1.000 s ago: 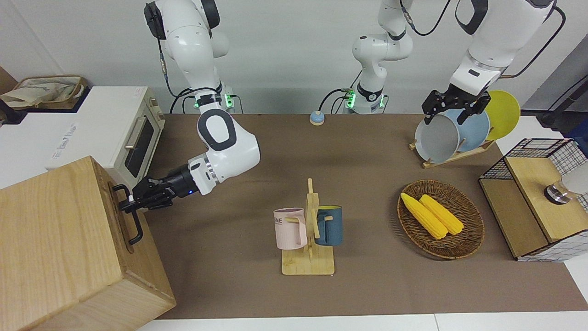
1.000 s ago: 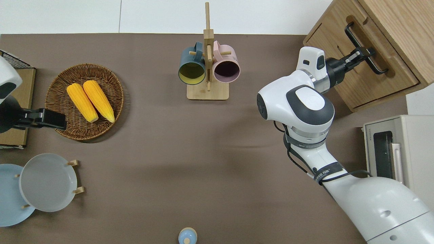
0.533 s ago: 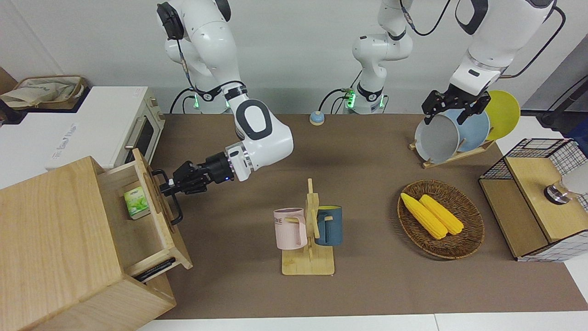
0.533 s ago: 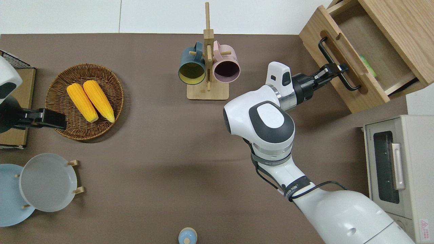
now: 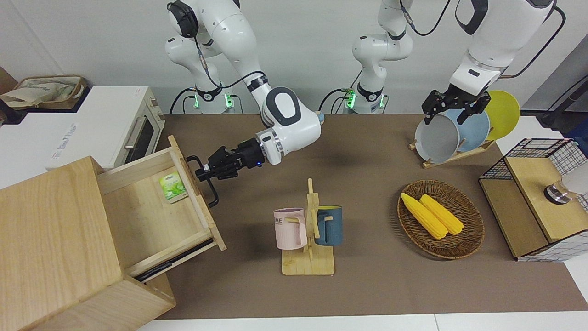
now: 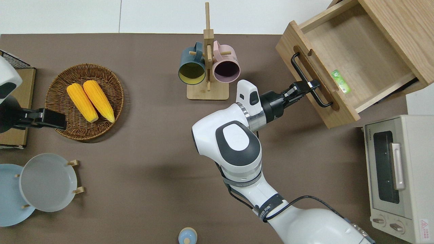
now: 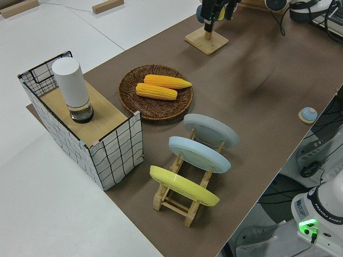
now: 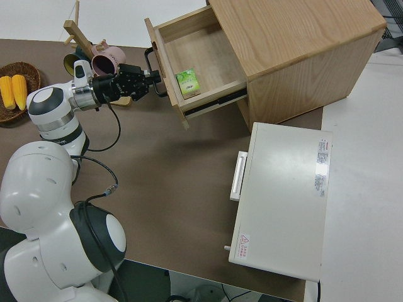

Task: Slide drawer open with right arm
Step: 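Pull the handle toward the robot with the right gripper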

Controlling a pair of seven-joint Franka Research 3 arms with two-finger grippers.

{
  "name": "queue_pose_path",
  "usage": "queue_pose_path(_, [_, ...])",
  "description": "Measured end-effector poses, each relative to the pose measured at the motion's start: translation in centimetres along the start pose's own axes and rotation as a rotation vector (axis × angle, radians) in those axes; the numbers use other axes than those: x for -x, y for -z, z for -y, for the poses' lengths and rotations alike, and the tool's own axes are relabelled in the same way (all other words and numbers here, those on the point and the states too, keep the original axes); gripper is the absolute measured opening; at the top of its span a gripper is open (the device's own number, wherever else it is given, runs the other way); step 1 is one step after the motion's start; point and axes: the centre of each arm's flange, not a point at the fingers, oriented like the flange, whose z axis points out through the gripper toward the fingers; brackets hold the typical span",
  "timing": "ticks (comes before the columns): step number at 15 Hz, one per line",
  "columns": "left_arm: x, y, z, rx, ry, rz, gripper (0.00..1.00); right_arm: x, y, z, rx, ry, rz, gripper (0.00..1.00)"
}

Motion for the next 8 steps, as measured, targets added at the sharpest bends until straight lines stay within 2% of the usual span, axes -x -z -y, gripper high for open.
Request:
queue_pose_path(5, [0.0,0.0,0.0,0.000,0.000,0.000,1.00,0.5,3.9,0.4,-0.012,0.004,-0.020,0.19])
queue_pose_path(8, [0.0,0.0,0.0,0.000,0.000,0.000,1.00,0.6,4.3,0.4,-0.011,0.005,-0.022,0.19])
